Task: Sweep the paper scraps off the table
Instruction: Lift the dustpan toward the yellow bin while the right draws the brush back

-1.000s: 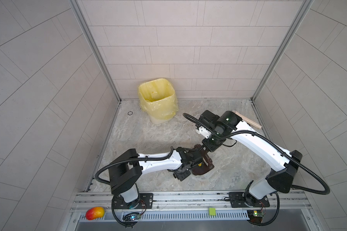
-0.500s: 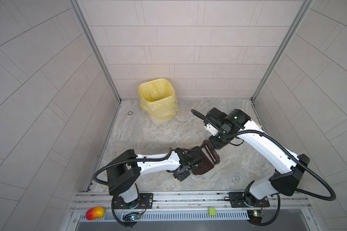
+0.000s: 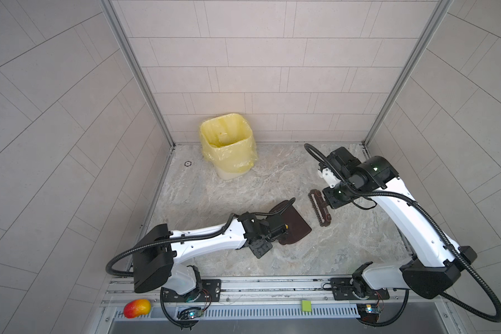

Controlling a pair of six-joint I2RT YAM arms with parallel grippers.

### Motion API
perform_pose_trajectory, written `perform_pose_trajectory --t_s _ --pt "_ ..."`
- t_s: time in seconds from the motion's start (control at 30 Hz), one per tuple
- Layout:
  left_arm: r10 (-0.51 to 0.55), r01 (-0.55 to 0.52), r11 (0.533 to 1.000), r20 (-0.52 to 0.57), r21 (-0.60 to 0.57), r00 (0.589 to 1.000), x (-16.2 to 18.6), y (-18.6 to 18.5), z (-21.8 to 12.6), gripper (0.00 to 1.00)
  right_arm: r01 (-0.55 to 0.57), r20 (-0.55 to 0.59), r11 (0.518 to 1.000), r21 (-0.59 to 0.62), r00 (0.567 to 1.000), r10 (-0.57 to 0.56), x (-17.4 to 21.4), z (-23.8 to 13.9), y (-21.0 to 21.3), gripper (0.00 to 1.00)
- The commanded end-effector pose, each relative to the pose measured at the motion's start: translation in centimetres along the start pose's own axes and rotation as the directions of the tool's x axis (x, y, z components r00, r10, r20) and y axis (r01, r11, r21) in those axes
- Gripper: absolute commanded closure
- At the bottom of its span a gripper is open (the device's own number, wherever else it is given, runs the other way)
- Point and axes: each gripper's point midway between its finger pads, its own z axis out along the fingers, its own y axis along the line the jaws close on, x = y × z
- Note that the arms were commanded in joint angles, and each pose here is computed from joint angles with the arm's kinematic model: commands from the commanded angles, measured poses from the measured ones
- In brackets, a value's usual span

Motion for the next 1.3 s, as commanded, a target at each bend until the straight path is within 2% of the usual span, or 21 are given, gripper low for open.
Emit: perform_pose_trajectory --t_s 0.0,0.27,0.53,0.67,0.9,1.27 --pt "-0.047 0.050 0.997 0.034 -0.064 0.998 -0.3 1.9 -2.2 1.00 -0.012 0.039 0.999 -0.034 0.999 0.013 0.4 -0.4 -0.3 1.00" --pt "-0.108 0.115 0.987 0.058 -0.116 0.992 -0.2 4.7 -6.3 1.00 -0.039 0.045 0.997 -0.060 0.998 0.041 0.8 0.2 -0.4 1.00" --pt "-0.230 0.240 0.959 0.078 -0.149 0.970 0.5 9.0 -10.7 1.00 -0.042 0.048 0.995 -0.094 0.998 0.047 0.3 0.7 0.0 1.00" --pt "-0.308 0.320 0.934 0.099 -0.156 0.946 1.0 11.6 -12.4 1.00 -0.037 0.062 0.992 -0.117 0.997 0.045 0.0 0.7 0.4 1.00" --pt "-0.380 0.412 0.888 0.180 -0.202 0.907 1.2 15.6 -15.7 1.00 -0.024 0.061 0.990 -0.139 0.998 0.033 0.1 1.0 0.5 1.00" --pt "-0.541 0.574 0.777 0.191 -0.258 0.819 3.3 21.5 -16.7 1.00 -0.003 0.052 0.986 -0.165 0.999 0.011 -0.2 1.4 0.9 1.00"
